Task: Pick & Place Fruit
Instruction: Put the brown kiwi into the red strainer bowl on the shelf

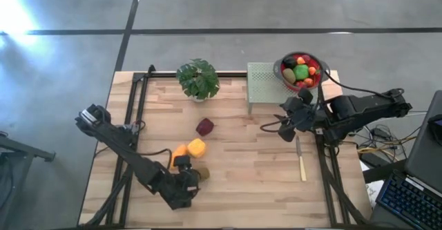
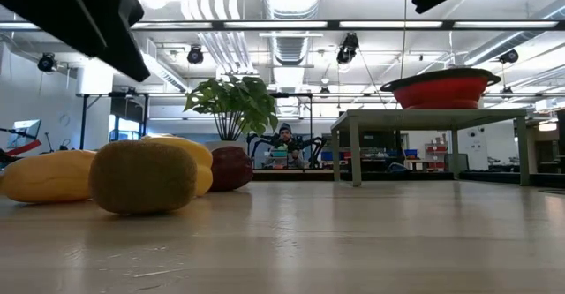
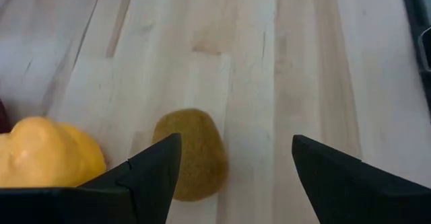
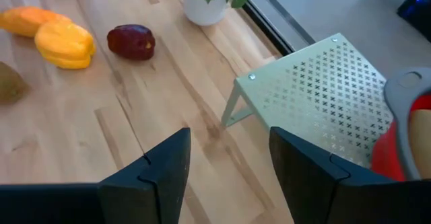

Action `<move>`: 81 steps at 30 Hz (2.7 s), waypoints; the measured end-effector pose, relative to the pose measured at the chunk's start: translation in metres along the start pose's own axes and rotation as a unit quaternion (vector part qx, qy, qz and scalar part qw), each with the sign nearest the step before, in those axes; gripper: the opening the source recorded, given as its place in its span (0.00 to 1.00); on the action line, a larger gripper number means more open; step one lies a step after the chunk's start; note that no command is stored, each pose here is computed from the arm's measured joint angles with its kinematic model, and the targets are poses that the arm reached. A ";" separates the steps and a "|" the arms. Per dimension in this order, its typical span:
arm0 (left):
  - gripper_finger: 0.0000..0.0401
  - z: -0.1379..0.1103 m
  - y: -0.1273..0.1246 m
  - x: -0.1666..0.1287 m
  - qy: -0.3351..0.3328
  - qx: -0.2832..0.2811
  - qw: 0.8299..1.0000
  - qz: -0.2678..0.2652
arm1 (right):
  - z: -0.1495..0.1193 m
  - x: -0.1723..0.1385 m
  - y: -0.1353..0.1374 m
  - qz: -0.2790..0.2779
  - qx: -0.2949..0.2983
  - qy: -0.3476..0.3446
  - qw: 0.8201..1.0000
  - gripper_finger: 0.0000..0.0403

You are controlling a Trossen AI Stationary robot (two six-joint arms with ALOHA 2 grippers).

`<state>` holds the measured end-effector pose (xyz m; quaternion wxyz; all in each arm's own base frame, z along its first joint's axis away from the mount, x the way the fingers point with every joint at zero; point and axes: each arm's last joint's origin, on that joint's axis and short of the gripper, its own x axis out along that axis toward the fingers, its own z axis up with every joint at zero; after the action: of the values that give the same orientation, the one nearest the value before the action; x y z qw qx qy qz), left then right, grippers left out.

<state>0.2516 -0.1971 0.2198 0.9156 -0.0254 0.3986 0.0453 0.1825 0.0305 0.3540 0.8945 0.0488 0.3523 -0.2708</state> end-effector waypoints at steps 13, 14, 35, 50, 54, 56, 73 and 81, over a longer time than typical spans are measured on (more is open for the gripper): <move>0.71 -0.006 0.009 0.031 0.033 -0.041 0.997 0.050 | -0.009 0.009 0.003 -0.005 -0.009 0.011 1.000 0.43; 0.71 -0.005 0.010 0.032 0.035 -0.051 0.997 0.053 | -0.009 0.010 0.003 -0.005 -0.009 0.011 1.000 0.43; 0.71 -0.024 0.013 0.068 0.108 -0.072 0.989 0.077 | -0.011 0.011 0.003 -0.007 -0.011 0.013 1.000 0.48; 0.57 -0.020 0.015 0.067 0.103 -0.089 0.988 0.074 | -0.009 0.014 0.011 0.018 -0.029 -0.012 0.999 0.42; 0.58 -0.015 0.015 0.062 0.100 -0.113 0.987 0.059 | -0.011 0.019 0.024 0.084 -0.057 -0.028 0.994 0.45; 0.58 -0.009 0.016 0.056 0.088 -0.125 0.987 0.044 | -0.014 0.021 0.033 0.124 -0.077 -0.040 0.989 0.46; 0.58 0.076 0.049 0.028 -0.067 -0.187 0.957 -0.214 | -0.055 0.009 0.118 0.312 -0.258 -0.212 0.890 0.46; 0.58 0.099 0.081 0.035 -0.084 -0.204 0.932 -0.288 | -0.044 0.011 0.143 0.296 -0.270 -0.192 0.896 0.55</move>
<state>0.3392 -0.1060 0.2610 0.8947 -0.3217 0.2775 -0.1382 0.2367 0.1587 0.2987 0.9624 -0.1451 0.2029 0.1073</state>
